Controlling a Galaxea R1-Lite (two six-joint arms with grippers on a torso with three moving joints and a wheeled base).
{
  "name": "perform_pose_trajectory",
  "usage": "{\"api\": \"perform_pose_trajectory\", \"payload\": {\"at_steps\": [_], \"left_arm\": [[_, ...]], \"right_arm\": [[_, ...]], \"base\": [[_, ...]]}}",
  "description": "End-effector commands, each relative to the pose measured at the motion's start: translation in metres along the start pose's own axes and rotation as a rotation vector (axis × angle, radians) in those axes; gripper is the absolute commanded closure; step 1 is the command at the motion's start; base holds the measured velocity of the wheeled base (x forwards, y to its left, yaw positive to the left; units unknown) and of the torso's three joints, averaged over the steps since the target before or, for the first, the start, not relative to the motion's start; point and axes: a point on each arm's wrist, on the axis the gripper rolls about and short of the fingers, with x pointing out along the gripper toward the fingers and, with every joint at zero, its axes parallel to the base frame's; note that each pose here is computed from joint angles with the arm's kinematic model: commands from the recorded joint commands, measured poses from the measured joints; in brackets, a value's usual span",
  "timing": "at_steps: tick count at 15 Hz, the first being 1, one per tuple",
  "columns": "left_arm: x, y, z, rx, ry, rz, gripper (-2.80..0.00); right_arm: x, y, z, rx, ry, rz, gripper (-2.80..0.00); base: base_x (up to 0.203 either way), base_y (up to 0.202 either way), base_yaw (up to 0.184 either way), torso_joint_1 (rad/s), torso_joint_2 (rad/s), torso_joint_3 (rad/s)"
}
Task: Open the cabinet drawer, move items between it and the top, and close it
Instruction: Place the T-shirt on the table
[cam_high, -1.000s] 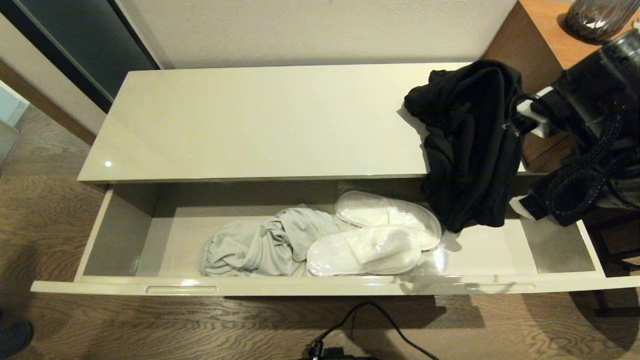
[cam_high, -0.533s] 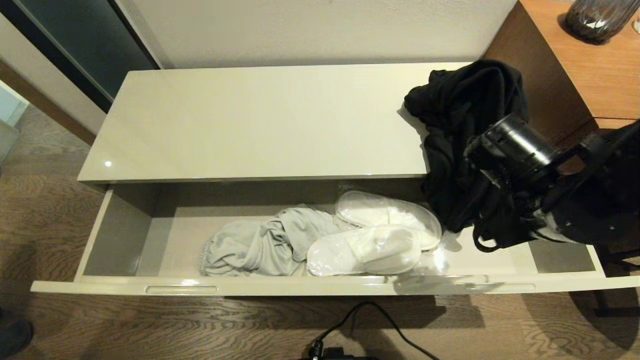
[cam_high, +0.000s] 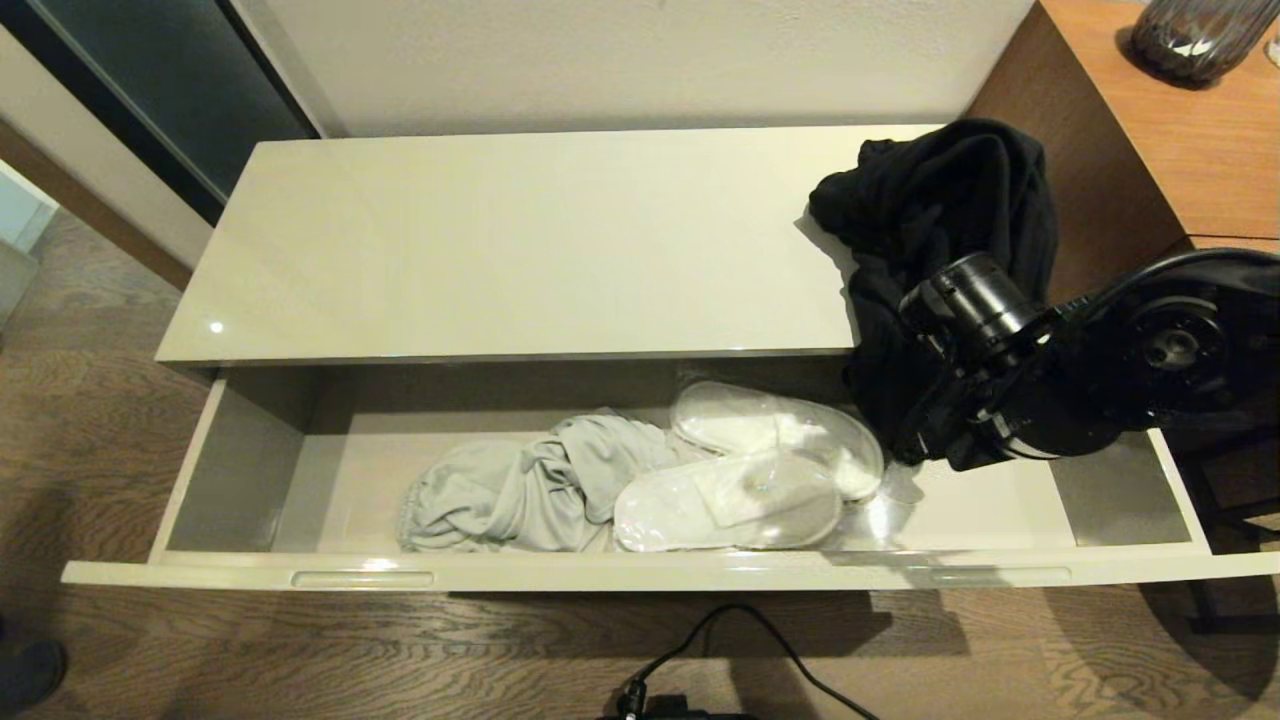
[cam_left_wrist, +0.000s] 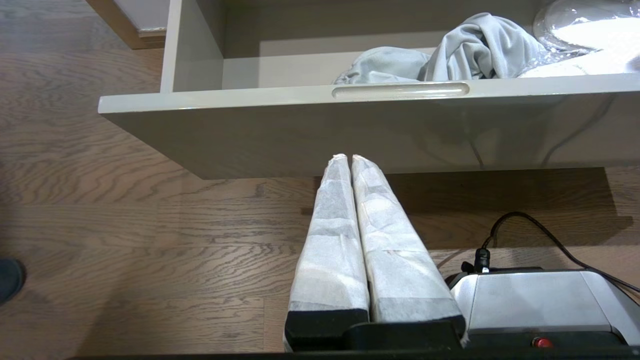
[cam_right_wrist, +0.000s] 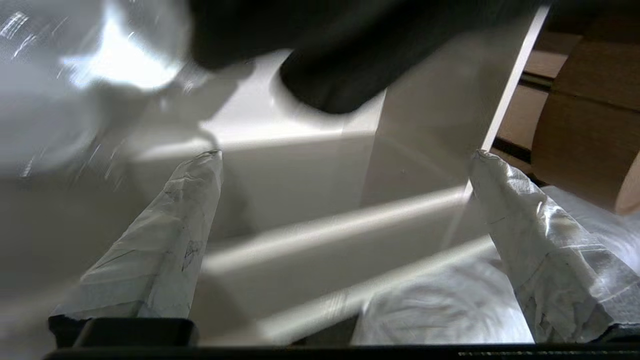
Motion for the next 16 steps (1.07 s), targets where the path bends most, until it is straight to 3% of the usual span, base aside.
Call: {"api": "perform_pose_trajectory", "payload": {"at_steps": [1,3,6,9,13,16], "left_arm": [[0.000,0.000,0.000,0.000,0.002,0.001,0.00],[0.000,0.000,0.000,0.000,0.002,0.001,0.00],[0.000,0.000,0.000,0.000,0.002,0.001,0.00],[0.000,0.000,0.000,0.000,0.002,0.001,0.00],[0.000,0.000,0.000,0.000,0.002,0.001,0.00],[0.000,0.000,0.000,0.000,0.002,-0.001,0.00]], "right_arm": [[0.018,-0.006,0.008,-0.004,-0.009,-0.004,-2.80],[0.021,-0.018,0.018,-0.026,-0.096,0.041,-2.80],[0.021,-0.017,0.025,0.009,-0.183,0.054,-2.80],[0.019,-0.016,0.024,0.011,-0.185,0.060,-2.80],[0.006,-0.001,-0.012,-0.015,-0.137,0.107,-2.80],[0.017,0.012,-0.017,-0.001,-0.102,0.109,-2.80]], "base": [[0.000,0.000,0.000,0.000,0.00,0.000],[0.000,0.000,0.000,0.000,0.00,0.000],[0.000,0.000,0.000,0.000,0.00,0.000],[0.000,0.000,0.000,0.000,0.00,0.000],[0.000,0.000,0.000,0.000,0.00,0.000],[0.000,0.000,0.000,0.000,0.00,0.000]]}}
